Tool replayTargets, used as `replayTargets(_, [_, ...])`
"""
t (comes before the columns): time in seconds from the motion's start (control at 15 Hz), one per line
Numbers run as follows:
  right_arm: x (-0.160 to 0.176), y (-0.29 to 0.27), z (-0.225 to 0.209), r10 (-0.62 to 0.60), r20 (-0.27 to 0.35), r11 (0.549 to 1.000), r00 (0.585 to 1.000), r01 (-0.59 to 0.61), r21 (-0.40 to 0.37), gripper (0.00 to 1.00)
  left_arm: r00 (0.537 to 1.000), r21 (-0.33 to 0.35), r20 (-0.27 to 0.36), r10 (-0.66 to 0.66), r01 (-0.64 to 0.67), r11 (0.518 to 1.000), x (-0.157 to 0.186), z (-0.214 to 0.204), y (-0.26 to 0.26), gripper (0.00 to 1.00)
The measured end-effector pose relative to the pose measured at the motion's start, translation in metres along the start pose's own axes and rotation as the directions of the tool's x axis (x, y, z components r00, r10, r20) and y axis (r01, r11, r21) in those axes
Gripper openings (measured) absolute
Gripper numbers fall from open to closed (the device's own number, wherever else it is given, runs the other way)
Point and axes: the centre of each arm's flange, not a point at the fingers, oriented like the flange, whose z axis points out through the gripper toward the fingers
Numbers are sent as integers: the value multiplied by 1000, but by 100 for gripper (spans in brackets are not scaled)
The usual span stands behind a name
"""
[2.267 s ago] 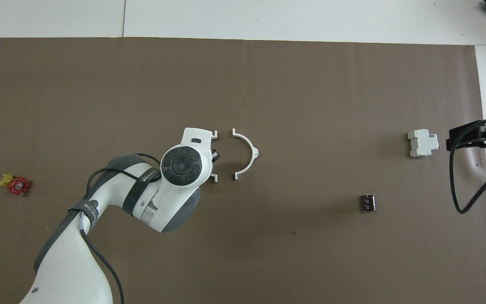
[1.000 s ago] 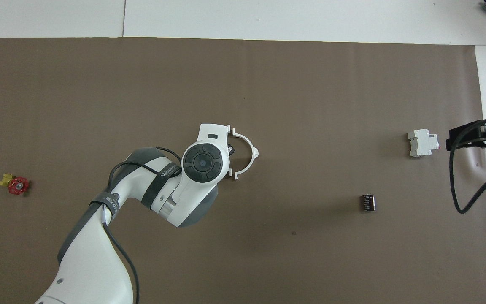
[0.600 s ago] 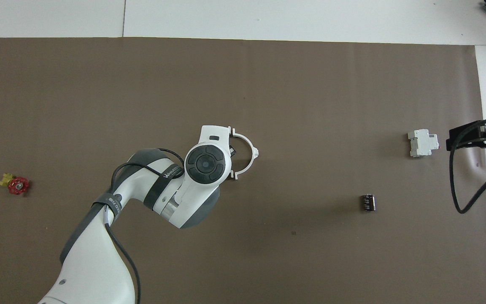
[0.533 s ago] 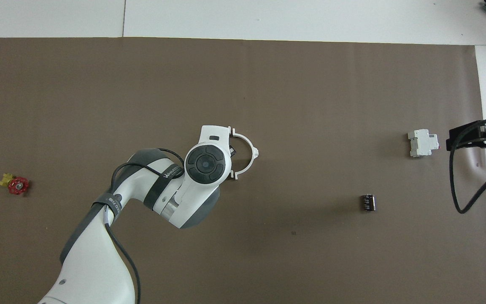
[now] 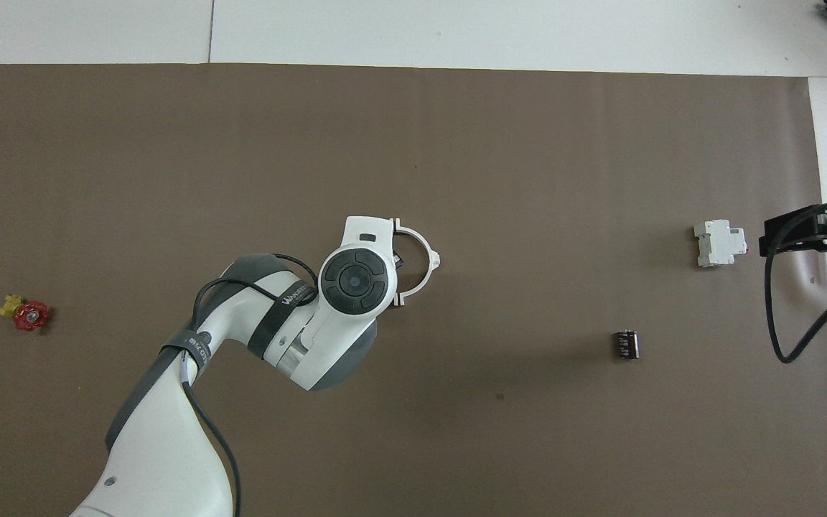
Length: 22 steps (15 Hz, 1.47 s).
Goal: Assemble drain pipe with both arms
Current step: 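Press the held half-ring onto the placed half-ring with the left gripper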
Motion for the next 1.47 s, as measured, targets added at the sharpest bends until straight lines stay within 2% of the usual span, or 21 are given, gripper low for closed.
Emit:
replayTargets(0.93, [0, 0, 0, 0, 0, 1000, 1000, 0, 0, 100, 1000, 0, 0, 1, -1, 1000, -2, 0, 1, 7])
replayTargets(1.07, [0, 0, 0, 0, 0, 1000, 1000, 0, 0, 100, 1000, -1, -1, 1, -1, 1000, -2, 0, 1, 22])
replayTargets(1.47, [0, 0, 0, 0, 0, 1000, 1000, 0, 0, 100, 1000, 1, -8, 8, -8, 1000, -1, 0, 1, 87])
